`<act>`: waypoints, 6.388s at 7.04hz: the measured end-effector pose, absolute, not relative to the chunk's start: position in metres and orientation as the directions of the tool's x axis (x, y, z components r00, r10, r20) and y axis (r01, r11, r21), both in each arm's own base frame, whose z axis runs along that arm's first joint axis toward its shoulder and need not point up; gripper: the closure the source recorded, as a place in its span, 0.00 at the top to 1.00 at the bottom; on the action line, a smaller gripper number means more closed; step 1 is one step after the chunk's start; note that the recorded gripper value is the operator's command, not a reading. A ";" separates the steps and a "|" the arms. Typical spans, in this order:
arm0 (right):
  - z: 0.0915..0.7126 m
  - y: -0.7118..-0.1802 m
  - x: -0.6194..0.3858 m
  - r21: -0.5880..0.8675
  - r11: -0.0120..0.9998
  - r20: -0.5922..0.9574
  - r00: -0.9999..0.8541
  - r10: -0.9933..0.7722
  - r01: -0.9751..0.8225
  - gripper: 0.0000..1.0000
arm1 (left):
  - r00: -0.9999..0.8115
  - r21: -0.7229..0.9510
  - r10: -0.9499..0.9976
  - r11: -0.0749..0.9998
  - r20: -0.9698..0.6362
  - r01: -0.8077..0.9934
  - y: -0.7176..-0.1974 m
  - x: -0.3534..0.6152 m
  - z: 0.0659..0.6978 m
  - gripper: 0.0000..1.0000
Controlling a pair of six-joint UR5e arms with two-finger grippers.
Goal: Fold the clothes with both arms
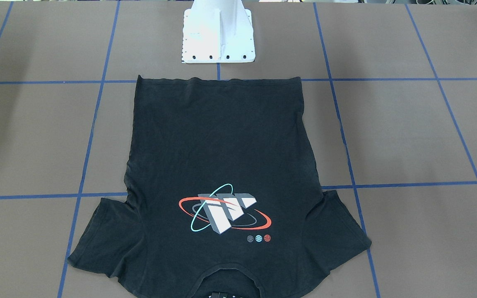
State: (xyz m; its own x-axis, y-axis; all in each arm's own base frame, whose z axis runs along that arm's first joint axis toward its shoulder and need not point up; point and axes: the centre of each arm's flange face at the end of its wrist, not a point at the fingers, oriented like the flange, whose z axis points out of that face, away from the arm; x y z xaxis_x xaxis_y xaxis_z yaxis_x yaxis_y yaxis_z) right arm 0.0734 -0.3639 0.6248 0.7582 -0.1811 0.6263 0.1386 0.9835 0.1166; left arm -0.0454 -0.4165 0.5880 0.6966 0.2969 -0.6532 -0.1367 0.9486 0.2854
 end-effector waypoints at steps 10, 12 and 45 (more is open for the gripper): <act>0.491 -0.534 0.051 0.407 0.908 0.623 0.697 -0.356 0.100 0.99 | 0.686 0.711 0.537 0.702 -0.492 -0.040 -0.551 -0.033 0.433 1.00; 0.456 -0.570 -0.014 0.453 0.882 0.635 0.646 -0.423 0.132 1.00 | 0.649 0.739 0.573 0.673 -0.500 -0.024 -0.558 0.004 0.417 1.00; 0.216 -0.642 -0.552 0.258 0.779 0.770 0.609 0.191 -0.571 0.00 | 0.612 0.746 0.614 0.664 -0.499 -0.058 -0.554 0.040 0.421 1.00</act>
State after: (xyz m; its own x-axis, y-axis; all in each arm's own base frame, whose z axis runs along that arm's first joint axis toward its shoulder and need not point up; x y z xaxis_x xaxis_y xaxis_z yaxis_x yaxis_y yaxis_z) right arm -0.5517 -0.6418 0.2161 0.6088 0.1911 0.7700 -0.5710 0.7794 0.2580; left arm 0.0400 -0.5545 0.4211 0.6117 0.6140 -0.4988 -0.0580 0.6636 0.7458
